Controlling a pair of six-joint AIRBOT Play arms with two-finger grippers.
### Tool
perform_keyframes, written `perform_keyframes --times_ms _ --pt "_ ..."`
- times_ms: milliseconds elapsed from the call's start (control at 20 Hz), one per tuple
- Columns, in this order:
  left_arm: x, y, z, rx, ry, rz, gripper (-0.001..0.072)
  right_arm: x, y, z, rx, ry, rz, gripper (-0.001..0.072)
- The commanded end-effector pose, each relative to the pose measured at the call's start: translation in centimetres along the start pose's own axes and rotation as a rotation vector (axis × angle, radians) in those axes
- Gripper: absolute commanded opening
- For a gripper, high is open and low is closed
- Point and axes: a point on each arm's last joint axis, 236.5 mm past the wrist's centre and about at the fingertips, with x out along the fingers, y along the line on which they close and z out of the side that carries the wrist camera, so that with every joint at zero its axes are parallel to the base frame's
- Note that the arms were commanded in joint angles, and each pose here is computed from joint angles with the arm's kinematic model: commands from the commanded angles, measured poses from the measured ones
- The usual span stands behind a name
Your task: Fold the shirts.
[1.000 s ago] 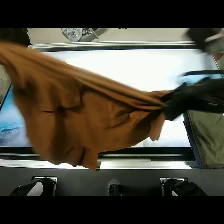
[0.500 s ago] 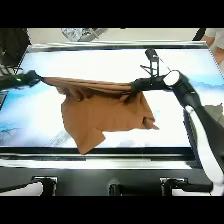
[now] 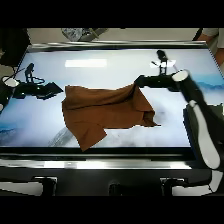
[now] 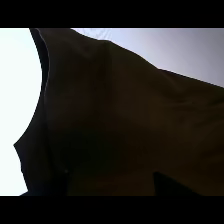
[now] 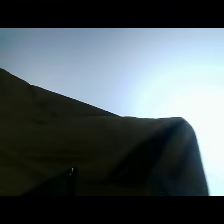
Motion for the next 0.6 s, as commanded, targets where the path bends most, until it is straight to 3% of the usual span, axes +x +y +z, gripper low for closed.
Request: perform_keyframes --times_ms 0,150,350,400,450,550 --pt "-3.5 4.5 -4.9 -0.063 0.233 0.116 0.0582 -10.3 -4.8 -2.5 -0.192 0.2 -0.155 0.0565" --pt "-3.4 6.3 -12.4 -0.165 0.401 0.128 0.0582 -18.4 -10.0 -9.9 -0.147 0.539 -0.328 0.0566" --pt "0.8 2.9 -19.8 -0.256 0.464 -0.049 0.0566 -19.6 -11.7 -13.3 -0.1 0.627 -0.333 0.0566" --pt "1.8 2.8 -20.3 -0.276 0.444 -0.056 0.0521 -19.3 -11.6 -13.7 -0.093 0.63 -0.321 0.0584" --pt "2.7 3.0 -20.5 -0.285 0.422 -0.042 0.0521 -18.8 -11.0 -13.9 -0.079 0.625 -0.289 0.0696" --pt "3.8 3.3 -19.8 -0.283 0.378 -0.017 0.0521 -18.2 -9.8 -14.9 -0.067 0.639 -0.223 0.0697"
